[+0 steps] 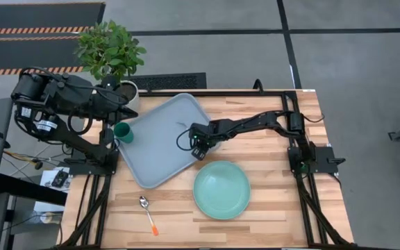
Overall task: Pick and place plate/cup/fork/spoon on tray
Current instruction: Put the orange fork on the gray serving tray, then put the orange spoon on the gray serving tray
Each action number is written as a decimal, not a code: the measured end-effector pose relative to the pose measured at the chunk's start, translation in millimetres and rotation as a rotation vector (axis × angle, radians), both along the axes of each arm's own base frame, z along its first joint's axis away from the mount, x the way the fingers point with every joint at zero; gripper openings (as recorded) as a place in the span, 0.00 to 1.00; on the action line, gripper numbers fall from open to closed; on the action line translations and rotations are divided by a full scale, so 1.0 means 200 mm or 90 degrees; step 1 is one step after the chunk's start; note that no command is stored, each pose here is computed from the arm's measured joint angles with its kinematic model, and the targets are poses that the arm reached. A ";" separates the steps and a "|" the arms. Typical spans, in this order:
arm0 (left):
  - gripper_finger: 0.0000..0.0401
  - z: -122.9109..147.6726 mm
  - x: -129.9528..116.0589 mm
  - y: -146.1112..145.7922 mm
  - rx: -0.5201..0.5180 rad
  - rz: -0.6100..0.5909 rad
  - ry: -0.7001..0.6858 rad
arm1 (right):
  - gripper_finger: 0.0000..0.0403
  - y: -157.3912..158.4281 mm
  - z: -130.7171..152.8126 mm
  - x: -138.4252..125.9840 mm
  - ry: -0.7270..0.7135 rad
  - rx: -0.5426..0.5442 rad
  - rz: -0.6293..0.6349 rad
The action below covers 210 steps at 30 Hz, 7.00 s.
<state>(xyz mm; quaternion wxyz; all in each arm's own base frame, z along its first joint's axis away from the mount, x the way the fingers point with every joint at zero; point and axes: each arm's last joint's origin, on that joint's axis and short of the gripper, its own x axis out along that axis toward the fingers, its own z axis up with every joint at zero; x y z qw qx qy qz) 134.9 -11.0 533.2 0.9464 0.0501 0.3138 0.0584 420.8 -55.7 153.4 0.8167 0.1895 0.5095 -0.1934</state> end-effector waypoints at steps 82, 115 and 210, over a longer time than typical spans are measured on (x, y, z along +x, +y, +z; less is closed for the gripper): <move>0.00 -0.32 0.18 -0.22 -0.252 -0.029 0.220 | 0.52 0.04 0.62 -0.47 -0.129 0.039 -0.180; 0.54 -1.31 -0.02 -0.90 -0.491 0.447 0.276 | 0.52 0.23 0.97 -0.94 -0.135 -0.028 -0.157; 0.00 -1.44 0.57 0.66 -0.568 0.455 -0.102 | 0.41 0.24 1.16 -1.25 -0.238 -0.063 -0.113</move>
